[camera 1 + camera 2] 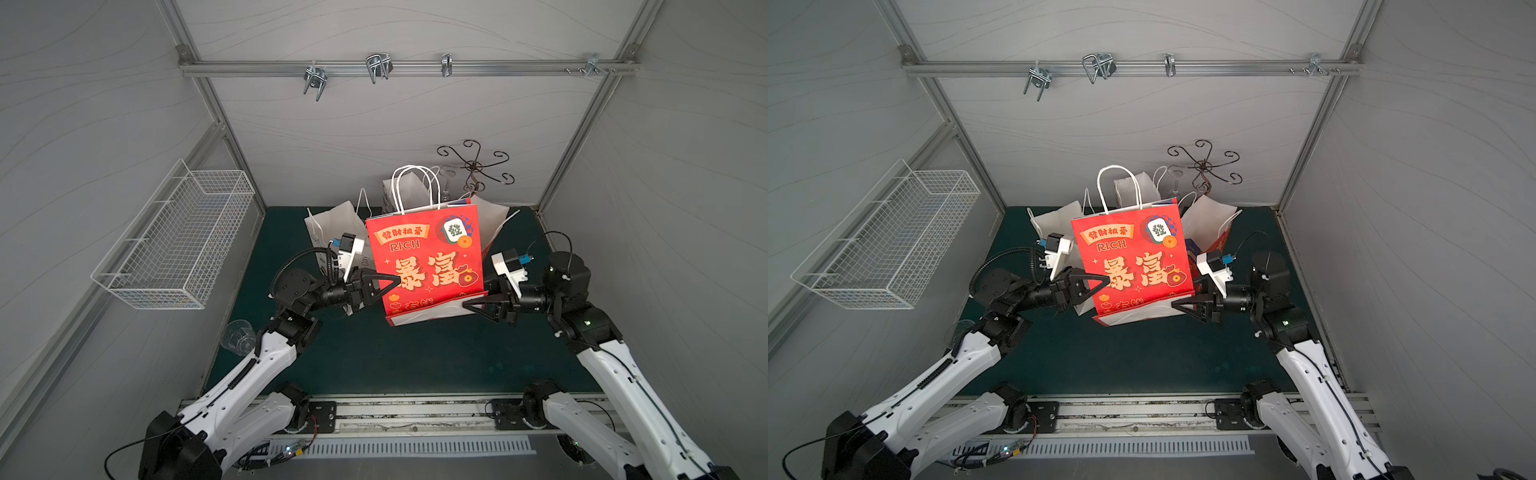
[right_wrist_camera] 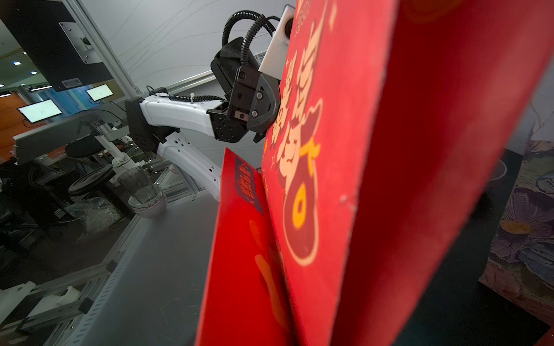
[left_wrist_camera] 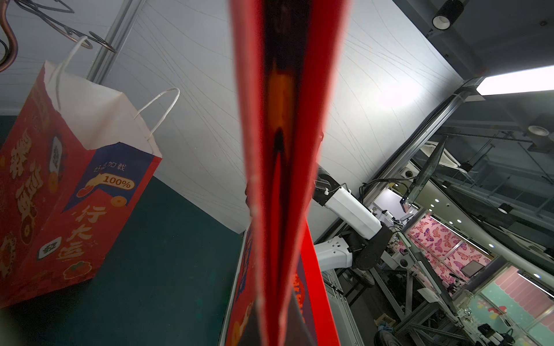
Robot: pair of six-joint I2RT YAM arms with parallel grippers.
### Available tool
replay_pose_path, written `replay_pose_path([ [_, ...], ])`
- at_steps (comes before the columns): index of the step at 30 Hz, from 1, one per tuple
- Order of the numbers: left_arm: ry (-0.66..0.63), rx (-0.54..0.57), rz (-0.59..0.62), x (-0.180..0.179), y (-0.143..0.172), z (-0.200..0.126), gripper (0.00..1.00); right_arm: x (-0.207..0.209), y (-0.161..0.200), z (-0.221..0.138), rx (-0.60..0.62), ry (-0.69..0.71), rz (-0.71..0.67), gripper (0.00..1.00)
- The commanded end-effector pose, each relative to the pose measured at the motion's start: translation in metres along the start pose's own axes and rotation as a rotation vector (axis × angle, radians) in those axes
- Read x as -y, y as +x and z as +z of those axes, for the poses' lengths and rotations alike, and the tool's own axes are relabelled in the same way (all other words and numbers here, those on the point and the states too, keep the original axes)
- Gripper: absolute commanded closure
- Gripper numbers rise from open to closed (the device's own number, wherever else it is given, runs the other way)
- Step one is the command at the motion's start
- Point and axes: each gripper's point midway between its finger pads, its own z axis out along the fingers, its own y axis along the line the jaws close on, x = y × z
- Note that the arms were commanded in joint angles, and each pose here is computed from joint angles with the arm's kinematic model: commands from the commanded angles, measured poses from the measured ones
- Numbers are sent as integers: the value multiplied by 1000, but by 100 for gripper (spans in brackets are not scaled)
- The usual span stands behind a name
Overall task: Put away the paper bag
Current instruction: Press the paper bag.
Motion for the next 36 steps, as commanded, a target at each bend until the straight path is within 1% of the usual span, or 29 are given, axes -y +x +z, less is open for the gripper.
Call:
replay_pose_path([
  [1, 64, 18, 71, 22, -15, 3, 100, -10, -11, 2, 17, -60, -37, 63],
  [3, 58, 19, 68, 21, -15, 3, 100, -11, -12, 3, 18, -69, -38, 67],
  [6, 42, 22, 69, 18, -15, 3, 100, -13, -14, 3, 24, -83, -38, 76],
  [8, 17, 29, 71, 14, -16, 2, 100, -13, -14, 3, 24, -90, -31, 80],
  [9, -4, 40, 78, 12, -18, 2, 100, -14, -14, 3, 23, -96, -26, 83],
  [10, -41, 55, 79, 5, -20, 1, 100, -15, -15, 3, 23, -100, -25, 88],
  [12, -111, 108, 100, -3, -29, -2, 100, -15, -16, 3, 22, -104, -17, 96],
  [13, -142, 136, 113, -6, -33, -5, 97, -16, -16, 3, 23, -104, -16, 99],
  [16, -214, 198, 157, -11, -44, -12, 80, -16, -17, 2, 25, -96, -22, 100],
  [17, -241, 218, 171, -12, -48, -14, 73, -17, -18, 2, 27, -90, -28, 100],
  [19, -333, 284, 198, -19, -59, -25, 49, -16, -20, 1, 31, -71, -44, 100],
  [20, -364, 320, 223, -20, -64, -31, 44, -15, -21, 1, 33, -57, -52, 100],
  [22, -465, 374, 245, -28, -67, -48, 37, -13, -24, -1, 34, -18, -73, 100],
  [25, -642, 466, 268, -40, -72, -79, 33, -6, -28, -3, 34, 54, -105, 100],
  [27, -697, 499, 283, -42, -69, -94, 28, -1, -32, -4, 34, 97, -122, 100],
  [29, -677, 486, 285, -37, -61, -95, 23, 1, -36, -5, 37, 113, -135, 100],
  [30, -631, 440, 285, -33, -52, -88, 22, 0, -39, -6, 42, 115, -142, 100],
  [32, -496, 310, 262, -22, -30, -68, 21, -1, -45, -6, 51, 114, -153, 100],
  [34, -314, 167, 178, -8, -3, -46, 21, -3, -51, -6, 60, 103, -165, 100],
  [35, -239, 118, 132, -2, 8, -39, 19, -4, -52, -5, 62, 93, -169, 100],
  [36, -172, 71, 70, 1, 18, -33, 14, -6, -54, -4, 64, 79, -172, 100],
])
